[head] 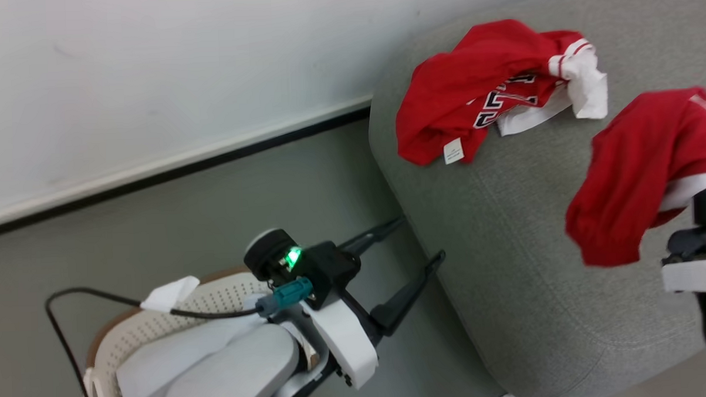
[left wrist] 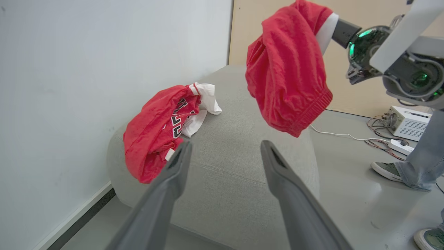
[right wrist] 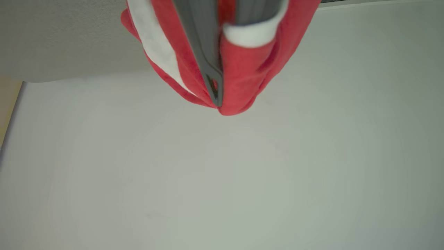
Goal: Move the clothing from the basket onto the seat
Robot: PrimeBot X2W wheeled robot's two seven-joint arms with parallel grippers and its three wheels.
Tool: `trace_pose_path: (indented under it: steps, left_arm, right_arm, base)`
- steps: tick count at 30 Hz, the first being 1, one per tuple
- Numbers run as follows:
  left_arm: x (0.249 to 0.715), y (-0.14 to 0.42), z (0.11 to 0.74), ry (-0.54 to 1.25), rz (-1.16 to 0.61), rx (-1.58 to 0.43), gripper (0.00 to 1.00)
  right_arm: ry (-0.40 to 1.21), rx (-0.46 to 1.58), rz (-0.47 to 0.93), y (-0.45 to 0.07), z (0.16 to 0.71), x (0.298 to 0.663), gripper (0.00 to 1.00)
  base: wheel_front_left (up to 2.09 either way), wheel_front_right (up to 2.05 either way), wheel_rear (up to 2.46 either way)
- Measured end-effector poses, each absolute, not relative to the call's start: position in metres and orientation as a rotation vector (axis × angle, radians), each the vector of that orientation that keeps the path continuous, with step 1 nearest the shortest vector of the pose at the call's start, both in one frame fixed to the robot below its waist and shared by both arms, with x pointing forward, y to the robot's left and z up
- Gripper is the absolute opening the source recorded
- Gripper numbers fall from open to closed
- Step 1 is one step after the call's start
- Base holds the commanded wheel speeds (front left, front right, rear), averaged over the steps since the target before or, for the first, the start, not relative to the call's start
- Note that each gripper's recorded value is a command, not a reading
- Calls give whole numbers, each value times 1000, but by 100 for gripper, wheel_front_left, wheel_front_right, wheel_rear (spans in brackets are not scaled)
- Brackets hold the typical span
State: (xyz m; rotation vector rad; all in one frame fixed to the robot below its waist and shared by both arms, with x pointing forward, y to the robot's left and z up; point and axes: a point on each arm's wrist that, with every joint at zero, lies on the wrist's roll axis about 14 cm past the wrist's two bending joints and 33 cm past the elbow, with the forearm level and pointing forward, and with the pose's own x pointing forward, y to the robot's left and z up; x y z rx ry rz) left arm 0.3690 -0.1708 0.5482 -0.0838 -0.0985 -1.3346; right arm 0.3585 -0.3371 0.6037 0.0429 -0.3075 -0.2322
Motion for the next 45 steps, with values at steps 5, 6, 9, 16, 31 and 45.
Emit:
trace_pose_path:
  steps: [5, 6, 9, 16, 31, 45]
  left_arm:
    - [394, -160, 533, -71, -1305, -79, 100]
    - [398, -158, 531, -67, -1299, -84, 100]
    - [412, -151, 518, -43, -1282, -82, 100]
    - [439, -131, 491, 8, -1226, -90, 100]
    - [474, -93, 437, 104, -1122, -84, 100]
    - [474, -86, 453, 74, -1090, -64, 100]
  right_arm:
    - [-302, -2, -257, -350, 604, 381, 0]
    - [-303, -8, -262, -353, 604, 387, 0]
    - [-293, -48, -284, -368, 605, 402, 0]
    - [-264, -111, -374, -410, 597, 426, 0]
    - [218, -96, -396, -435, 447, 476, 0]
    - [570, -17, -333, -423, 402, 466, 100]
  base:
    - [0, 0, 0]
    - [0, 0, 0]
    - [0, 0, 0]
    - [0, 0, 0]
    - [0, 0, 0]
    - [0, 0, 0]
